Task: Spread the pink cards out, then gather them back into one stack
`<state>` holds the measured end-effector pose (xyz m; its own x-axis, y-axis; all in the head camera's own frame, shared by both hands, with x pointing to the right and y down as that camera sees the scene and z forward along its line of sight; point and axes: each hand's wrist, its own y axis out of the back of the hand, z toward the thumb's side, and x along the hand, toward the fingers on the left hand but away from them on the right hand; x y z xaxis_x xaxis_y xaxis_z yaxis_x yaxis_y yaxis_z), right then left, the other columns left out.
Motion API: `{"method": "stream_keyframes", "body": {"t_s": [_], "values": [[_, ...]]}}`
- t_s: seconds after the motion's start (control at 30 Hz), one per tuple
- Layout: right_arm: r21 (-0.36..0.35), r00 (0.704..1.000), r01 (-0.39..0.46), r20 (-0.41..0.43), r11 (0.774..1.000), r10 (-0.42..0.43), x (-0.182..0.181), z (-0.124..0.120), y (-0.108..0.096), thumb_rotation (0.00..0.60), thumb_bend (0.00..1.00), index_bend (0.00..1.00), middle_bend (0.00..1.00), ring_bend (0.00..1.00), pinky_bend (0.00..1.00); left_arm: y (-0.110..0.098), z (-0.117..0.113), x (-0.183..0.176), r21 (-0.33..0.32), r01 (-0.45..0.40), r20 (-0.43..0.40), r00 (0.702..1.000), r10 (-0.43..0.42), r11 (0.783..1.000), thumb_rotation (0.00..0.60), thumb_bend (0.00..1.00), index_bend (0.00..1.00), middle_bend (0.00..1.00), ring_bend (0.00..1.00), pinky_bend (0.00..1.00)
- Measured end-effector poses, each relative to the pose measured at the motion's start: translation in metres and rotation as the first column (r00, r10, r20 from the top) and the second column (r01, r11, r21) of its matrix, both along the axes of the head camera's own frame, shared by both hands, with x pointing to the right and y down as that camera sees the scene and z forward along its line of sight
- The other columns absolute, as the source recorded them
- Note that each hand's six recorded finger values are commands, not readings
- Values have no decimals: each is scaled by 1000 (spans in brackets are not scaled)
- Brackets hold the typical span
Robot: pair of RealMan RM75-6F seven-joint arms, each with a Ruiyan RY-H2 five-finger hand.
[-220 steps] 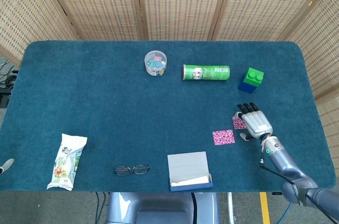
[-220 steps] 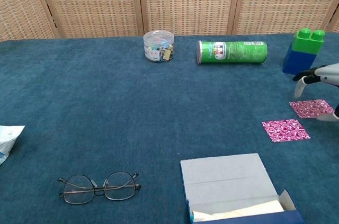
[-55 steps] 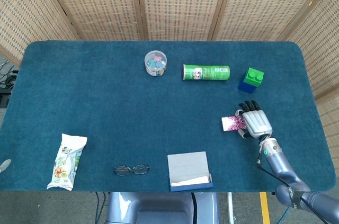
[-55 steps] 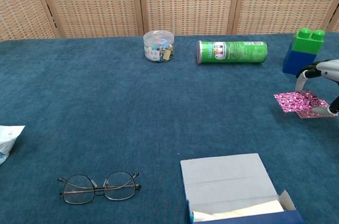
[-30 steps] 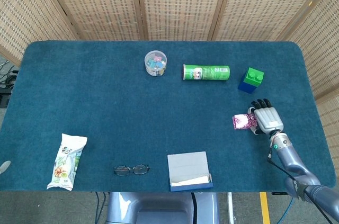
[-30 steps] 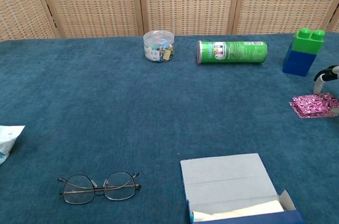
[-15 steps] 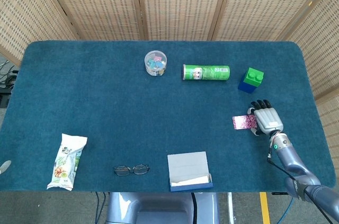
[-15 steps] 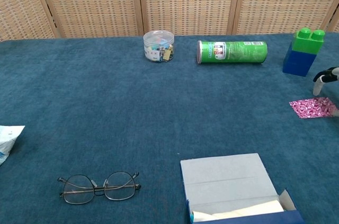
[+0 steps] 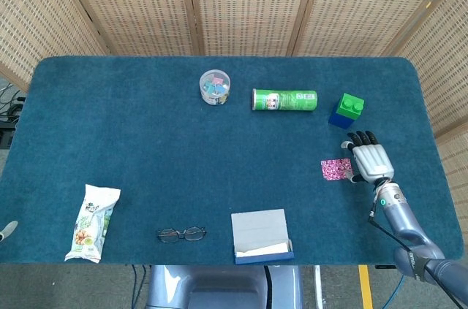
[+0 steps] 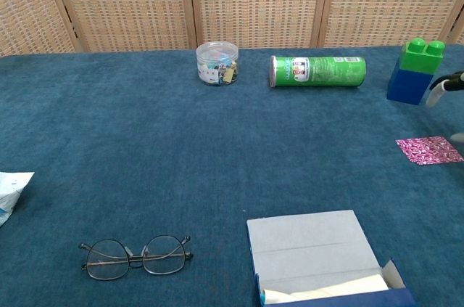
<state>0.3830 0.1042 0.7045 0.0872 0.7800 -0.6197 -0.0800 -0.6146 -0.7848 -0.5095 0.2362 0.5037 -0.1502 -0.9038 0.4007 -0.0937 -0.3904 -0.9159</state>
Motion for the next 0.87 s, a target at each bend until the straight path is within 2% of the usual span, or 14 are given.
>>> {"method": "stream_keyframes", "body": {"t_s": [0.27, 0.37, 0.5, 0.7, 0.87], "values": [[149, 995, -89, 66, 985, 80, 2, -46, 5, 600, 363, 296, 141, 0, 0, 7, 6, -3, -10, 13, -3, 1000, -13, 1000, 600, 57, 0, 0, 0, 0], [205, 991, -128, 72, 970, 115, 10, -67, 16, 600, 363, 304, 147, 0, 0, 9, 10, -2, -11, 10, -11, 1000, -10, 1000, 600, 57, 0, 0, 0, 0], [263, 985, -173, 57, 949, 164, 28, -96, 42, 600, 363, 304, 149, 0, 0, 12, 16, 5, -16, -8, -32, 999, 8, 1000, 600, 57, 0, 0, 0, 0], [300, 983, -180, 30, 937, 179, 41, -120, 73, 600, 342, 304, 149, 0, 0, 14, 21, 14, -14, -38, -60, 998, 37, 999, 600, 58, 0, 0, 0, 0], [315, 981, -189, 29, 930, 190, 46, -131, 87, 600, 337, 304, 149, 0, 0, 14, 24, 18, -17, -52, -72, 996, 51, 998, 600, 58, 0, 0, 0, 0]]}}
